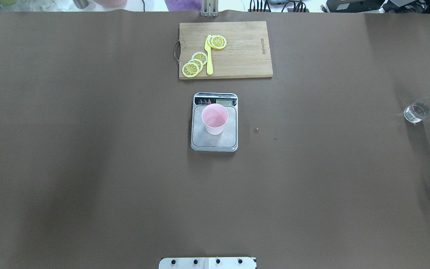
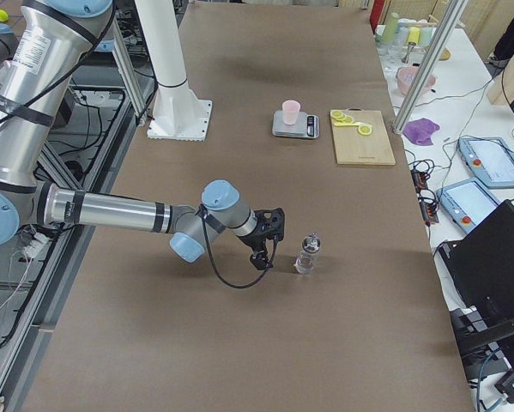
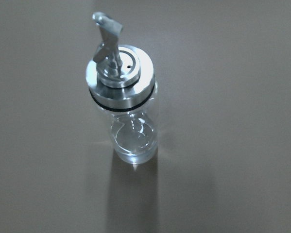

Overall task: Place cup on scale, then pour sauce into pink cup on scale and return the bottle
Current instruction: 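Move the right gripper down toward the glass sauce bottle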

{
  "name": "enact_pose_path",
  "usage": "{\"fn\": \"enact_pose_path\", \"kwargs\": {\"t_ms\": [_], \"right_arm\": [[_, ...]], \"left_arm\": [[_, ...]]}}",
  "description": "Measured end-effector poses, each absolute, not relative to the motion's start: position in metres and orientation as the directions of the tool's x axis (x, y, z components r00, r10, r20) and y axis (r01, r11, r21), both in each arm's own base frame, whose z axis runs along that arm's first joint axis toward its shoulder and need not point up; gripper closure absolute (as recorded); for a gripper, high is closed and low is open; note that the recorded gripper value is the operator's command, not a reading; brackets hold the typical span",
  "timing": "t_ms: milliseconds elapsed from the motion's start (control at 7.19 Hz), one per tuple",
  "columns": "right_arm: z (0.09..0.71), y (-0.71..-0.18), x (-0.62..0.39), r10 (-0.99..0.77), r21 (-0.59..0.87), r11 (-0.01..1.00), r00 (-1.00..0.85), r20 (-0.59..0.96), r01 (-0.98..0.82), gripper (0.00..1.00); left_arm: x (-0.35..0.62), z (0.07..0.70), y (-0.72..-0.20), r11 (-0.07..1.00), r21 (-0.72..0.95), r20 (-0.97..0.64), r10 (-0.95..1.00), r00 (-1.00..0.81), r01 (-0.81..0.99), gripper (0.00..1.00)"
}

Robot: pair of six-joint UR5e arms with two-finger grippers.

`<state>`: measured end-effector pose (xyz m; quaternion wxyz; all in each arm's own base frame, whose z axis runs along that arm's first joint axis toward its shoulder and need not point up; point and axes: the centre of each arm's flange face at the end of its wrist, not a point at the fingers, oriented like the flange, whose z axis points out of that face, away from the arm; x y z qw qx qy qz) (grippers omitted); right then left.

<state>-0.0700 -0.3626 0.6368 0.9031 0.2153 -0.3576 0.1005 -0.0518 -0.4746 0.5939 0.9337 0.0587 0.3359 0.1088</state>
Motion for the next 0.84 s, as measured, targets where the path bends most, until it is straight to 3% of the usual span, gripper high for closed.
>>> {"fn": "enact_pose_path", "kwargs": {"t_ms": [835], "right_arm": [[0.694,-0.365,-0.106,-0.047,0.503,0.772,0.755,0.654,-0.388,0.00]], "left_arm": [[-0.051,0.596,-0.472,0.970,0.179,-0.619,0.241,0.748,-0.164,0.01]]}}
